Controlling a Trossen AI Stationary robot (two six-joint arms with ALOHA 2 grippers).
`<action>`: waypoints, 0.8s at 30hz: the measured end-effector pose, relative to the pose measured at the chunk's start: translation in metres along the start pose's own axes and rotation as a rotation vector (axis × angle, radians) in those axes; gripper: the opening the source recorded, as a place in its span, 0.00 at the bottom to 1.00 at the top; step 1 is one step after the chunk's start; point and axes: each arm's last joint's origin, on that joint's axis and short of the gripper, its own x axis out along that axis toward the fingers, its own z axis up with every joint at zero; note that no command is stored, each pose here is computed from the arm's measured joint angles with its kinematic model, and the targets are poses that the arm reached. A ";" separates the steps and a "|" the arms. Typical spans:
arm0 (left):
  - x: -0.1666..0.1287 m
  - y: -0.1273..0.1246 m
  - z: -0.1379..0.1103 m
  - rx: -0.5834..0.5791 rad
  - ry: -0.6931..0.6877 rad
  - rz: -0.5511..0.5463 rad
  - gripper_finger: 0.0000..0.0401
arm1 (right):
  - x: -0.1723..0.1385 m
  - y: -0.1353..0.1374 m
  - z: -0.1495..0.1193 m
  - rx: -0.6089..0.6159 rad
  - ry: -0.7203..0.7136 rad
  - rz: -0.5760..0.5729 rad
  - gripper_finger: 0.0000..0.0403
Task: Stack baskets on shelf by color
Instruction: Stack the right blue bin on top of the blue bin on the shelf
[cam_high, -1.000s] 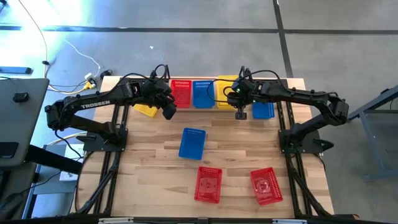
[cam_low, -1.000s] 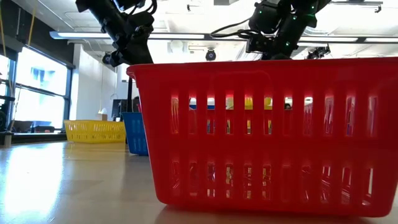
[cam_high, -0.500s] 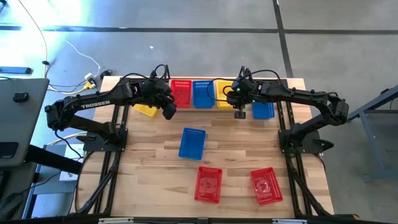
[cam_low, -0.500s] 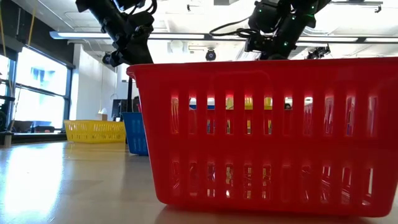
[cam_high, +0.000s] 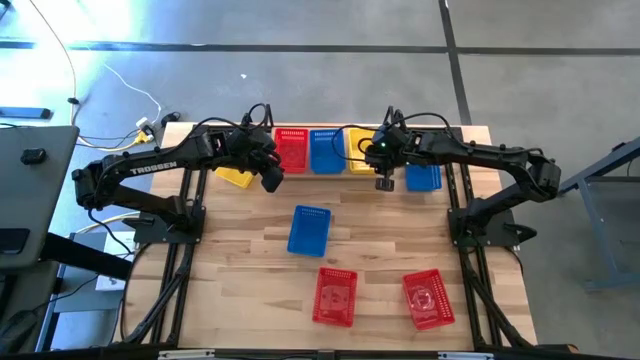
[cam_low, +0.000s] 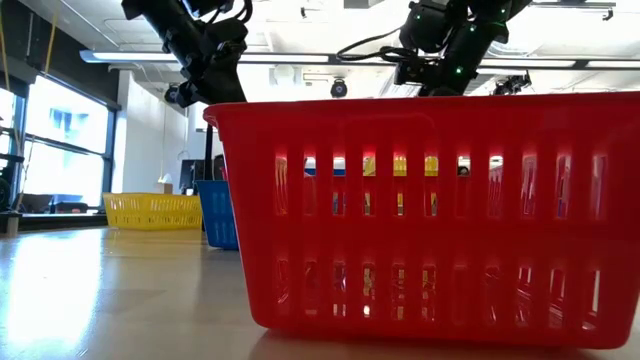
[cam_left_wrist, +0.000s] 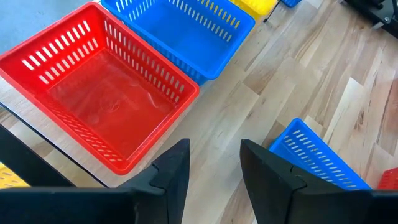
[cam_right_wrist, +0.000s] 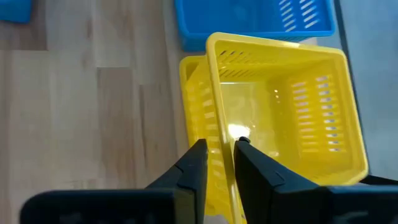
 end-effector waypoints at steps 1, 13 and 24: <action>0.000 0.000 0.000 0.000 0.000 0.000 0.33 | 0.000 0.000 0.000 0.004 -0.001 0.002 0.14; 0.000 0.000 0.000 0.000 0.000 0.000 0.33 | 0.000 0.005 0.001 0.148 -0.021 0.085 0.12; 0.000 0.001 -0.001 0.014 0.013 0.007 0.33 | -0.022 0.002 0.011 0.206 0.046 0.082 0.12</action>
